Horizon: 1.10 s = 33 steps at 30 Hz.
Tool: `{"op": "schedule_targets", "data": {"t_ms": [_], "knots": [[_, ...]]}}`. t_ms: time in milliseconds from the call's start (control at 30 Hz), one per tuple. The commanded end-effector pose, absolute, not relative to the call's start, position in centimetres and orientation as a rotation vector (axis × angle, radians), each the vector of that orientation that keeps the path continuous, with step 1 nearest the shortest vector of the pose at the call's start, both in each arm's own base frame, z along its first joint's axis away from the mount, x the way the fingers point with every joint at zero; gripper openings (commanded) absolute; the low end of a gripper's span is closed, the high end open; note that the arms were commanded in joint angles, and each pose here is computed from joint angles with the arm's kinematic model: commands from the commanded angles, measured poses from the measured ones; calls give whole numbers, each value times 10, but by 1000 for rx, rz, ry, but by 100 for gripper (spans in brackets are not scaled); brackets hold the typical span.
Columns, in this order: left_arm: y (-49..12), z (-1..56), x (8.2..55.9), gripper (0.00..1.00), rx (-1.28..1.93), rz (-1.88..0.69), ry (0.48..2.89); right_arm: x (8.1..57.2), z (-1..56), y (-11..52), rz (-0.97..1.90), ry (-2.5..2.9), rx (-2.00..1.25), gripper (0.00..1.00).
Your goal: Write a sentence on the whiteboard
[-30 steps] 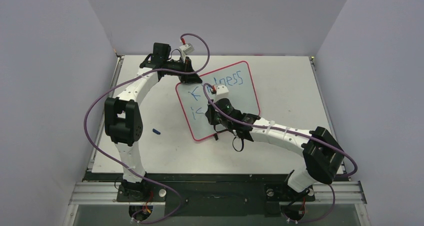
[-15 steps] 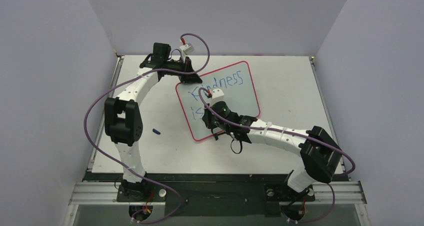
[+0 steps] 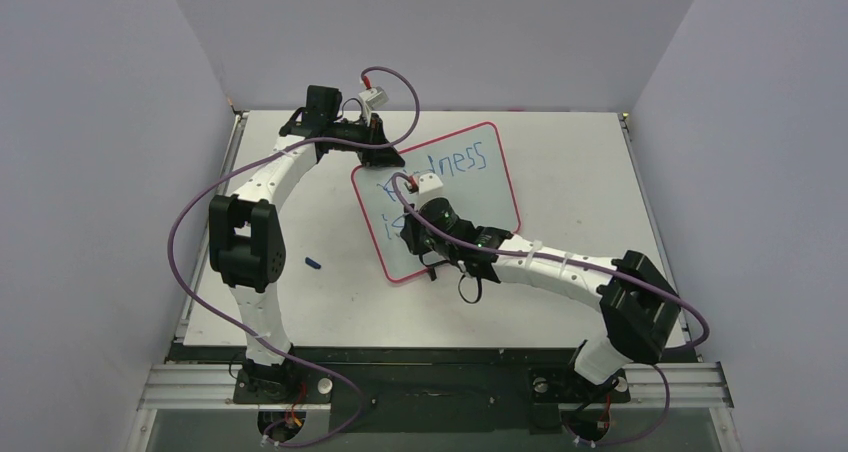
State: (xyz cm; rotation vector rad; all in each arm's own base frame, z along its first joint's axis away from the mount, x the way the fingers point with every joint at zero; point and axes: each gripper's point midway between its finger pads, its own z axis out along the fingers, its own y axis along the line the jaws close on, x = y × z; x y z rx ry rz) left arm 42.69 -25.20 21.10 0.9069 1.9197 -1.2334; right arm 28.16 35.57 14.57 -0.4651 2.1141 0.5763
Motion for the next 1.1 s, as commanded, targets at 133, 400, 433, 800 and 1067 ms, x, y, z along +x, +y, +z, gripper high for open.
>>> {"op": "schedule_targets", "data": {"t_ms": [133,400,433,800,1067], "knots": [[-258,221,426,0,1004,-1189,1812,296,218,333,672,1917,-367,0],[-258,221,426,0,1005,-1188,1812,314,207,287,591,1939,-292,0],[-258,221,426,0,1005,-1188,1811,313,204,286,582,1945,-294,0],[-258,219,428,0,1002,-1189,1816,309,182,303,644,1971,-366,0],[-259,218,428,0,1001,-1191,1819,317,182,309,622,1979,-392,0]]}}
